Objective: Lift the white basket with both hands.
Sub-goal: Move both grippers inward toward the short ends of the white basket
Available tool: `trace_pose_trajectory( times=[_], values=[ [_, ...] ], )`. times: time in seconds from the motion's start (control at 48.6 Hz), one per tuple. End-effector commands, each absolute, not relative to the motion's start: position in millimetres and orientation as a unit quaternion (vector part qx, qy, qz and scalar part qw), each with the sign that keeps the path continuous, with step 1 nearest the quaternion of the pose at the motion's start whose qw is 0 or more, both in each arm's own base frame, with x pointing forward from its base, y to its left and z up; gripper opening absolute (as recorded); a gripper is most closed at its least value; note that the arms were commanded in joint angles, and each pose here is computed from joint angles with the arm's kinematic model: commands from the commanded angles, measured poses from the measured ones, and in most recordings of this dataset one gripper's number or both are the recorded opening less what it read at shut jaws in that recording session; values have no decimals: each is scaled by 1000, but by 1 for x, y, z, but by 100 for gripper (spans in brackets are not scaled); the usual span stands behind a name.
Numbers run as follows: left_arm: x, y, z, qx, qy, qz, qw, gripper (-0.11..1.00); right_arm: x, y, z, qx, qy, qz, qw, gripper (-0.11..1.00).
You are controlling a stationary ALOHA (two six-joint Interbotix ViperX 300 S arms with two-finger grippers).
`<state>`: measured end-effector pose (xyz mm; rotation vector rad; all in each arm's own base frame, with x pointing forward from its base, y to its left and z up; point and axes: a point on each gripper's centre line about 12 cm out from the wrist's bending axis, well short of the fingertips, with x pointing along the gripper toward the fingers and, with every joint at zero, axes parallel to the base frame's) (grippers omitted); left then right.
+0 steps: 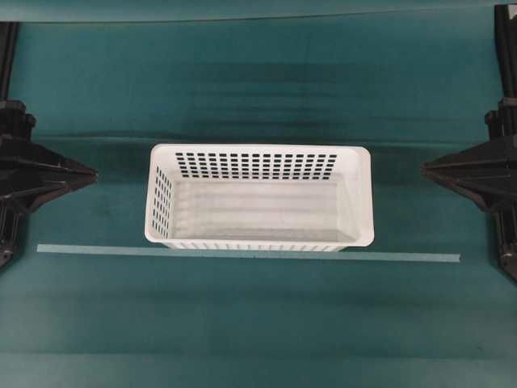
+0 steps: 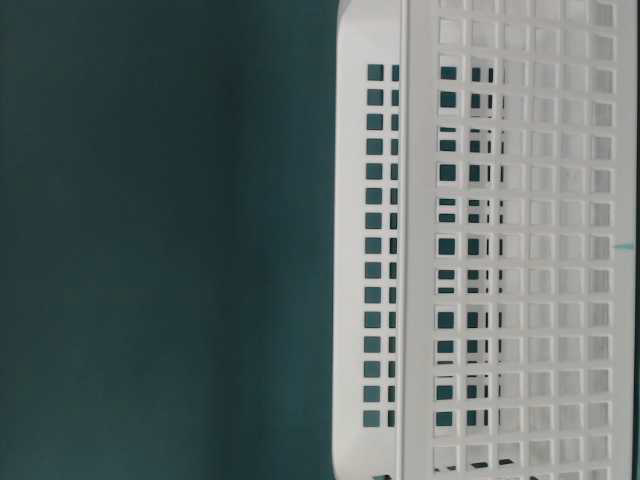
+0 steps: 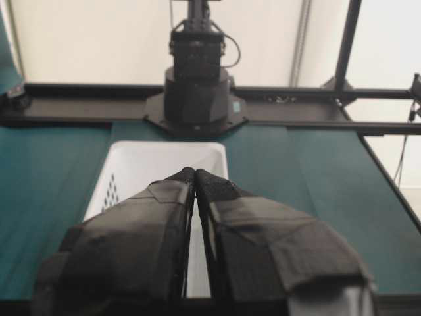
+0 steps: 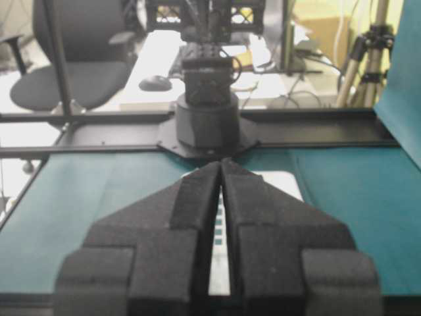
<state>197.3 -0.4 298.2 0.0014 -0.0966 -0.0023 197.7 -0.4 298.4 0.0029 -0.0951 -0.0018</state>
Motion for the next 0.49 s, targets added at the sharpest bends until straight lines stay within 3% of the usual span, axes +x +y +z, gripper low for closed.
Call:
trace_pose_trajectory(
  times=[0.0,0.062,0.226,0.473],
  values=[
    [199,4,304,-10,-53,9,999,14,198,-1,300,7,-54,-2,999,14],
    [199,5,304,-25,-48,10,998,16,198,-2,300,14,-54,-6,998,14],
    [203,5,301,-58,-6,12,998,-2,198,-4,302,80,-54,-12,995,4],
    [213,3,306,-136,35,13,990,-4,203,-13,303,281,0,-41,959,4]
  ],
)
